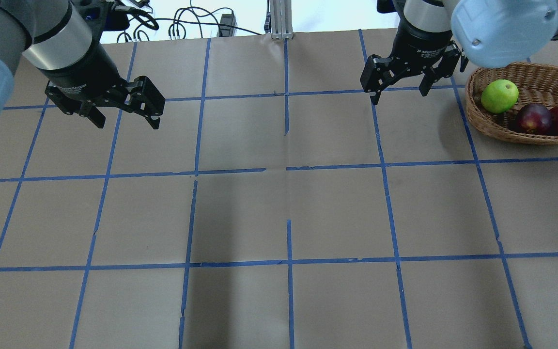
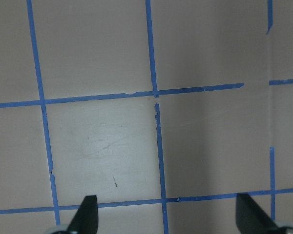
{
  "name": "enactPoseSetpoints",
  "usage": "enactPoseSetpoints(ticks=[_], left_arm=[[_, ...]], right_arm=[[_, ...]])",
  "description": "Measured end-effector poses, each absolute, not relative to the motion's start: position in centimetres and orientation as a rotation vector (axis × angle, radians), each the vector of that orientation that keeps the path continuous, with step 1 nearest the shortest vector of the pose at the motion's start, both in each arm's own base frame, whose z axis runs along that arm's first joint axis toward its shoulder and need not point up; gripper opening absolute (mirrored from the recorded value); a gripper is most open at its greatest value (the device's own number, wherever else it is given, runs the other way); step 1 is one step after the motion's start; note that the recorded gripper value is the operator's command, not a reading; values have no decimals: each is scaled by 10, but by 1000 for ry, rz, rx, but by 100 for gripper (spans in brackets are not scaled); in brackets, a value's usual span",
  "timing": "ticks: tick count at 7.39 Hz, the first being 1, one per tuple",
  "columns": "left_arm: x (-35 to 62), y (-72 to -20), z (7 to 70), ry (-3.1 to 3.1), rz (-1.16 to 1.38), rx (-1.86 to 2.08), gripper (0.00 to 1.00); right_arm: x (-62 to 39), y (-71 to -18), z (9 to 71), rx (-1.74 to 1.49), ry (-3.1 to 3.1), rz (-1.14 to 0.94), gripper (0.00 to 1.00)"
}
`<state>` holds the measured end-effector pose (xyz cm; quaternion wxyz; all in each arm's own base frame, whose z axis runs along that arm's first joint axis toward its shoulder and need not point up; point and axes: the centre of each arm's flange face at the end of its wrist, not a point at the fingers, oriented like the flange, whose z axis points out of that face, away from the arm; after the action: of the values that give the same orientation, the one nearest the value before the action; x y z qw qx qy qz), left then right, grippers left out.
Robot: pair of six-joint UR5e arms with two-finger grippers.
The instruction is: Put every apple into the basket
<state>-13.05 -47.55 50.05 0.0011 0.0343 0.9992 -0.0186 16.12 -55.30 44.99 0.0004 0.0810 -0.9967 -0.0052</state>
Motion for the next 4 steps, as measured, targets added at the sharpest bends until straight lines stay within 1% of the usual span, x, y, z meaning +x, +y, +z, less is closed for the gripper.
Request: enactPoseSetpoints(ticks=[4], left_arm=[[-131,-476,499,3139,-52,105,100]], right_arm=[[160,-554,448,258,-3127,-22,100]])
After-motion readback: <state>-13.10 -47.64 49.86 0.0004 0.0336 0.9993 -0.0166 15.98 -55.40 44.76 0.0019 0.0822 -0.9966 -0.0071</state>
